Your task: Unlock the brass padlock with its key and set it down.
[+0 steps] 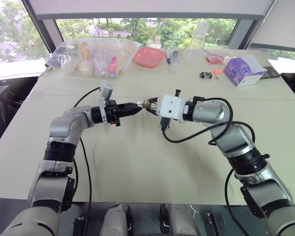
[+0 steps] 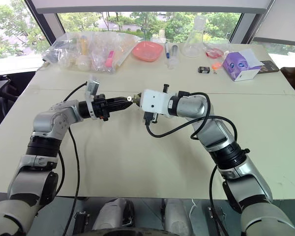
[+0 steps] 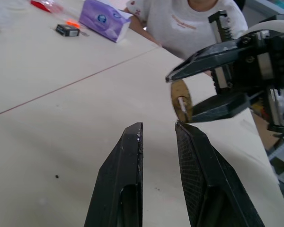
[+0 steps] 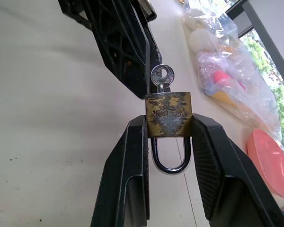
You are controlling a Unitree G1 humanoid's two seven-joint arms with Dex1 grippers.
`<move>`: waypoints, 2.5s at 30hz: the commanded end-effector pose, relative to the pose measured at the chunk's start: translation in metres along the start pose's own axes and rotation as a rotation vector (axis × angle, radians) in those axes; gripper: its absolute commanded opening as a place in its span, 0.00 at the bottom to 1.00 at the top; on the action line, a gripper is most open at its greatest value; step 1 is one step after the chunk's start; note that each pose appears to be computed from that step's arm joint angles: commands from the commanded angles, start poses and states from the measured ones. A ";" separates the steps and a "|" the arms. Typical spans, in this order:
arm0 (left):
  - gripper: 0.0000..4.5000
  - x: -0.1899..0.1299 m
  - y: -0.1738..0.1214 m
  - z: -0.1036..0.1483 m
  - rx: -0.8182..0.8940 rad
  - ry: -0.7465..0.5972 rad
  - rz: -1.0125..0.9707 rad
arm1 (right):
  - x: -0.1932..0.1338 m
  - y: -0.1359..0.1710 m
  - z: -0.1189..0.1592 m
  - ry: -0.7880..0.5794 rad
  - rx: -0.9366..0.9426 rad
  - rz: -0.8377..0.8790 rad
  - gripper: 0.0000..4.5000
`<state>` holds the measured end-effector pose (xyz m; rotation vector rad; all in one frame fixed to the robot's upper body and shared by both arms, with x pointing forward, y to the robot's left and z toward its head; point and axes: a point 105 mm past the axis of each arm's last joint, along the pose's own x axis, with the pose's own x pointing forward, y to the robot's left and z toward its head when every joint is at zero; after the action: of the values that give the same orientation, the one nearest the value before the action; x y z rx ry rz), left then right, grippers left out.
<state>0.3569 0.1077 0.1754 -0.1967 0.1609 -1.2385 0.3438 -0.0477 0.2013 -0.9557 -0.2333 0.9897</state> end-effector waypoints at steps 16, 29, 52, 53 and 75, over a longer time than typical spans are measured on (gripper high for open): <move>0.12 0.001 -0.005 0.022 0.052 -0.063 -0.017 | 0.001 -0.003 0.009 -0.032 -0.032 -0.027 0.15; 0.02 0.002 0.003 0.025 0.142 -0.069 0.044 | 0.001 0.001 0.007 -0.026 -0.031 -0.013 0.15; 0.30 -0.008 0.000 0.026 0.227 0.136 -0.088 | 0.002 -0.001 0.007 -0.022 -0.067 -0.030 0.15; 0.41 -0.010 0.004 0.032 0.212 0.112 -0.051 | 0.001 -0.002 0.007 -0.024 -0.071 -0.039 0.15; 0.25 0.019 0.005 0.035 0.055 -0.002 -0.077 | 0.003 -0.013 0.023 -0.070 -0.123 -0.105 0.15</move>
<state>0.3733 0.0948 0.1940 -0.1943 0.1675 -1.3165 0.3460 -0.0397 0.2007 -1.0048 -0.3078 0.9380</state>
